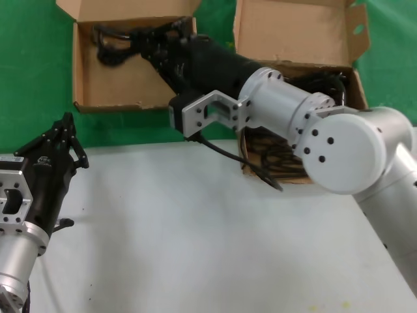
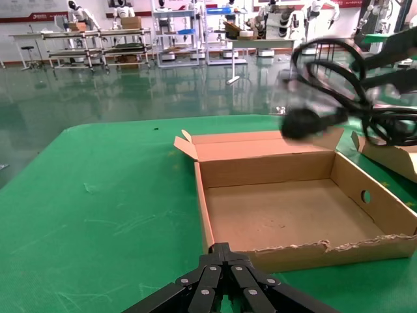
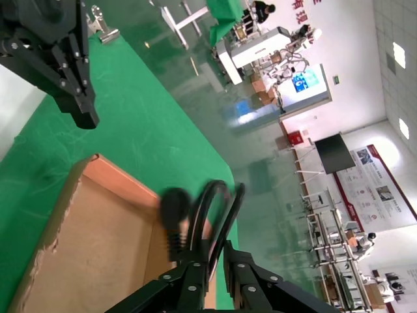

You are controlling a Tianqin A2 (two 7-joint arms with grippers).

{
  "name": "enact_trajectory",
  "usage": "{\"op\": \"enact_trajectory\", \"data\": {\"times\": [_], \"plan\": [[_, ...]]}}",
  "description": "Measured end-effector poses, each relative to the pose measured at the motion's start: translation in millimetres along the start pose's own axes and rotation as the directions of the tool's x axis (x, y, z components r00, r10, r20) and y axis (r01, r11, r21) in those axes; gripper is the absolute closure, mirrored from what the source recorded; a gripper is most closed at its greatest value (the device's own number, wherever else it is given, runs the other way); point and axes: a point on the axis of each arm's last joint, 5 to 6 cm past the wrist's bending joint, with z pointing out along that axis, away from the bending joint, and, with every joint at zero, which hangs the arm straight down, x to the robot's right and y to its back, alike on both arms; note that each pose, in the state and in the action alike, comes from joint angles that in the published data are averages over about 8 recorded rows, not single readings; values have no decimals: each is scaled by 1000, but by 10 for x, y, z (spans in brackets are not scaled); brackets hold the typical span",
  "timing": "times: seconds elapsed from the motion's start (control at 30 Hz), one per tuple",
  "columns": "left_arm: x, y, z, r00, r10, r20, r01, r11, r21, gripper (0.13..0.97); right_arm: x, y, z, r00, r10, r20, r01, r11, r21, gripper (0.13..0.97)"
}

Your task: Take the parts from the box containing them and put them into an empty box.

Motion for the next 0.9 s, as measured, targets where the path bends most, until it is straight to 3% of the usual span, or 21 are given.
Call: {"op": "enact_trajectory", "data": {"times": [0.2, 0.4, 0.5, 0.9], "plan": [[0, 0, 0, 1000, 0, 0, 0, 1000, 0, 952, -103, 19, 79, 1000, 6, -2, -6, 1000, 3, 905], [0, 0, 0, 1000, 0, 0, 0, 1000, 0, 952, -74, 64, 11, 1000, 12, -22, -12, 1000, -5, 834], [0, 0, 0, 1000, 0, 0, 0, 1000, 0, 952, -21, 89, -91, 999, 17, -43, -18, 1000, -14, 810], [0, 0, 0, 1000, 0, 0, 0, 1000, 0, 952, 93, 170, -725, 990, 49, -132, -60, 995, -84, 569]]}}
